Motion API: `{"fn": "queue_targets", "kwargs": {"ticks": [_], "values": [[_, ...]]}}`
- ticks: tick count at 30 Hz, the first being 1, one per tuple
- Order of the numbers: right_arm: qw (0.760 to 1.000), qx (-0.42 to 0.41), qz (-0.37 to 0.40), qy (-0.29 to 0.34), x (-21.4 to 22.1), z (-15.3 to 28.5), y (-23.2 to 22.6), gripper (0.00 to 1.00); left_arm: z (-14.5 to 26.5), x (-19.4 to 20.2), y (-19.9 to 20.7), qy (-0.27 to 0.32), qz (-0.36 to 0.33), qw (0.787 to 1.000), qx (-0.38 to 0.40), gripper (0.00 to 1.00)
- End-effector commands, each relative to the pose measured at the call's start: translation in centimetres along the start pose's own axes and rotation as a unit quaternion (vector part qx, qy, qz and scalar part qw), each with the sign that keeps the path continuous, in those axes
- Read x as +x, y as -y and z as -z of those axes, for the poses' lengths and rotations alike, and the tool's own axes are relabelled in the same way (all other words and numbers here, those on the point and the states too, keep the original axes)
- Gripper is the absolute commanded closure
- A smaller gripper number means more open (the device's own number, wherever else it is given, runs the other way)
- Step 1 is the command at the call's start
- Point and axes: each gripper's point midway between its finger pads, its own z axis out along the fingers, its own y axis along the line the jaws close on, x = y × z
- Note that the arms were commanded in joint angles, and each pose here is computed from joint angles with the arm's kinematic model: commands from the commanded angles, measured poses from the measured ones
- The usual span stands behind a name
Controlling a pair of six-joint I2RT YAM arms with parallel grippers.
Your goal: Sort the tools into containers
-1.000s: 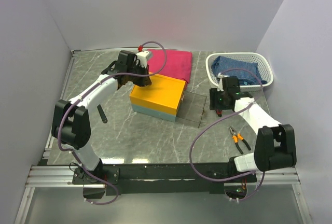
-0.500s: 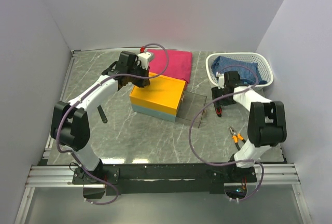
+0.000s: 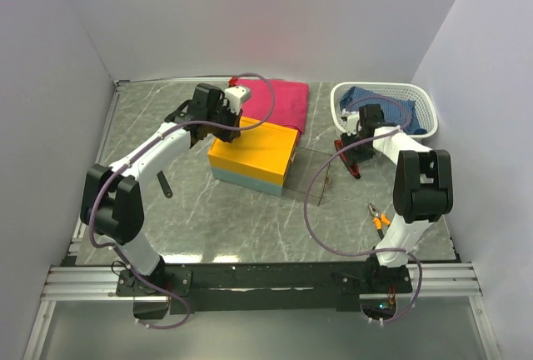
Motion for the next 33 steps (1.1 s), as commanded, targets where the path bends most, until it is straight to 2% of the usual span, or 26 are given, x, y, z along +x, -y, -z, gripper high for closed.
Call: {"fn": "queue_targets", "kwargs": {"ticks": [1, 5, 9, 12, 13, 15, 16, 19, 25, 26, 28, 30, 33], "values": [[0.998, -0.041, -0.003, -0.043, 2.8, -0.1, -1.5, 0.55, 0.2, 0.8, 0.1, -0.023, -0.008, 1.000, -0.003, 0.98], [0.999, -0.048, 0.006, -0.023, 2.7, 0.6, -1.9, 0.51, 0.4, 0.8, 0.4, -0.021, -0.010, 1.000, 0.000, 0.98], [0.997, -0.066, 0.011, -0.041, 3.3, 0.4, -2.4, 0.49, 0.7, 1.1, 0.4, -0.021, -0.014, 1.000, -0.003, 0.98], [0.997, -0.066, -0.005, -0.047, 3.6, 0.2, -1.7, 0.60, 1.1, 1.2, 0.3, -0.021, -0.019, 1.000, -0.008, 0.98], [0.997, -0.069, -0.008, -0.044, 3.4, 0.4, -1.7, 0.69, 1.2, 1.2, 0.3, -0.021, -0.021, 1.000, -0.008, 0.98], [0.997, -0.071, -0.010, -0.025, 2.4, 1.2, -1.6, 0.78, 1.4, 1.1, 0.2, -0.019, -0.023, 0.999, -0.012, 0.98], [0.997, -0.070, -0.009, -0.015, 2.0, 1.5, -1.5, 0.87, 1.4, 1.2, 0.3, -0.019, -0.023, 0.999, -0.011, 0.98], [0.998, -0.067, 0.001, 0.017, 0.8, 3.4, -1.4, 1.00, 1.5, 1.1, 0.4, -0.017, -0.024, 1.000, -0.009, 0.99], [0.991, -0.054, 0.027, 0.118, -2.4, 11.0, -1.8, 1.00, 2.0, 0.0, 0.8, 0.001, -0.022, 1.000, -0.001, 0.99], [0.983, -0.068, 0.057, 0.159, -3.5, 13.5, -2.7, 1.00, 2.1, -0.1, 0.8, 0.004, -0.022, 1.000, -0.001, 0.98], [0.975, -0.075, 0.086, 0.190, -3.9, 16.0, -3.7, 1.00, 2.2, -0.4, 1.0, 0.008, -0.023, 1.000, 0.002, 0.99], [0.970, -0.096, 0.123, 0.186, -3.6, 16.6, -5.2, 1.00, 2.3, -0.7, 0.9, 0.011, -0.025, 1.000, 0.001, 0.99], [0.967, -0.179, 0.105, 0.149, -2.0, 16.9, -7.9, 1.00, 2.6, -1.4, 1.0, 0.020, -0.026, 0.999, 0.001, 0.98]]}}
